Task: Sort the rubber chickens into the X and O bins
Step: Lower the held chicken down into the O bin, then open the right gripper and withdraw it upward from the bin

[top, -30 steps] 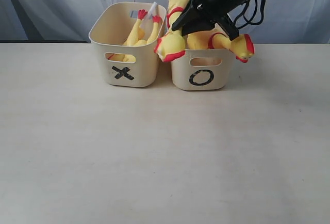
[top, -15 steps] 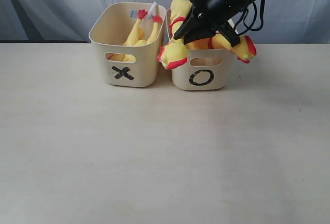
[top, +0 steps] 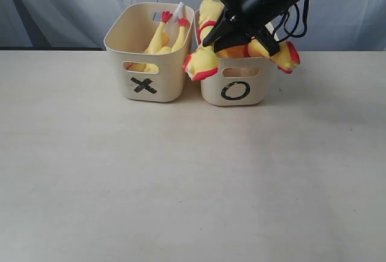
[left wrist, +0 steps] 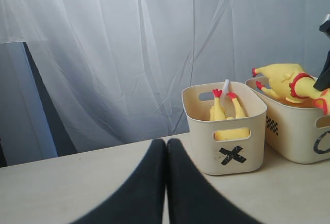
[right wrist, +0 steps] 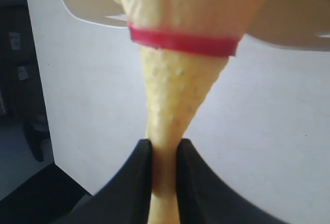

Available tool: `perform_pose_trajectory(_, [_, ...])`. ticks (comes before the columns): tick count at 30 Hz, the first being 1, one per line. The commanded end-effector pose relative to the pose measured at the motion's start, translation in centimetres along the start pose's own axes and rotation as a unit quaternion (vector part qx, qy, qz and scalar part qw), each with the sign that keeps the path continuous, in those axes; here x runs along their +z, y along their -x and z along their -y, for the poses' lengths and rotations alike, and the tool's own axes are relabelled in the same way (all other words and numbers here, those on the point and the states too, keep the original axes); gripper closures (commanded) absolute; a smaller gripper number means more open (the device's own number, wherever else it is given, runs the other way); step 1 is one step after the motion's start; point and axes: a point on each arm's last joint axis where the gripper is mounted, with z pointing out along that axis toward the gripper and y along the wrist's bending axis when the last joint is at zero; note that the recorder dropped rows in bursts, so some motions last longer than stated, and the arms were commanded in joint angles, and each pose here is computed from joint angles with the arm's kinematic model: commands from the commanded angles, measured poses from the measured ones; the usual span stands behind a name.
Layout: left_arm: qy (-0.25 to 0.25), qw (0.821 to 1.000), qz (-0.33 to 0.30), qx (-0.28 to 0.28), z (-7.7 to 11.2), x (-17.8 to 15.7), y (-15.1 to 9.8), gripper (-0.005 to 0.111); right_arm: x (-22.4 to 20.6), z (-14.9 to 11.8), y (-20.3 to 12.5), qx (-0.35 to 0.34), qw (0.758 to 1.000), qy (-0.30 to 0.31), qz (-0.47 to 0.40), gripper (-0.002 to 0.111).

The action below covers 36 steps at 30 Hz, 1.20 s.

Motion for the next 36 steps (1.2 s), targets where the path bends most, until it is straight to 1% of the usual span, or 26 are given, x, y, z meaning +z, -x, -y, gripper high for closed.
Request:
perform_pose_trajectory(1, [0.000,1.000,0.005,0.000,0.01,-0.02,-0.02,0.107,-0.38,-0.57,0.16,-0.002,1.000,0.021,0.008,0.109])
perform_pose_trajectory(17, [0.000,1.000,0.005,0.000,0.01,-0.02,-0.02,0.107,-0.39,-0.69,0.15,0.003,1.000,0.027,0.007,0.108])
perform_pose_trajectory(19, [0.000,1.000,0.005,0.000,0.01,-0.02,-0.02,0.107,-0.39,-0.69,0.15,0.004,1.000,0.027,0.007,0.101])
perform_pose_trajectory(22, [0.000,1.000,0.005,0.000,0.01,-0.02,-0.02,0.107,-0.39,-0.69,0.15,0.004,1.000,0.027,0.007,0.082])
perform_pose_trajectory(24, [0.000,1.000,0.005,0.000,0.01,-0.02,-0.02,0.107,-0.39,-0.69,0.15,0.004,1.000,0.027,0.007,0.072])
perform_pose_trajectory(26, [0.000,1.000,0.005,0.000,0.01,-0.02,-0.02,0.107,-0.39,-0.69,0.15,0.004,1.000,0.027,0.007,0.064])
perform_pose_trajectory(28, [0.000,1.000,0.005,0.000,0.01,-0.02,-0.02,0.107,-0.39,-0.76,0.14,0.005,0.999,0.032,0.007,0.060])
perform_pose_trajectory(36, [0.000,1.000,0.005,0.000,0.01,-0.02,-0.02,0.107,-0.54,-1.08,0.08,0.009,0.999,0.043,0.007,0.060])
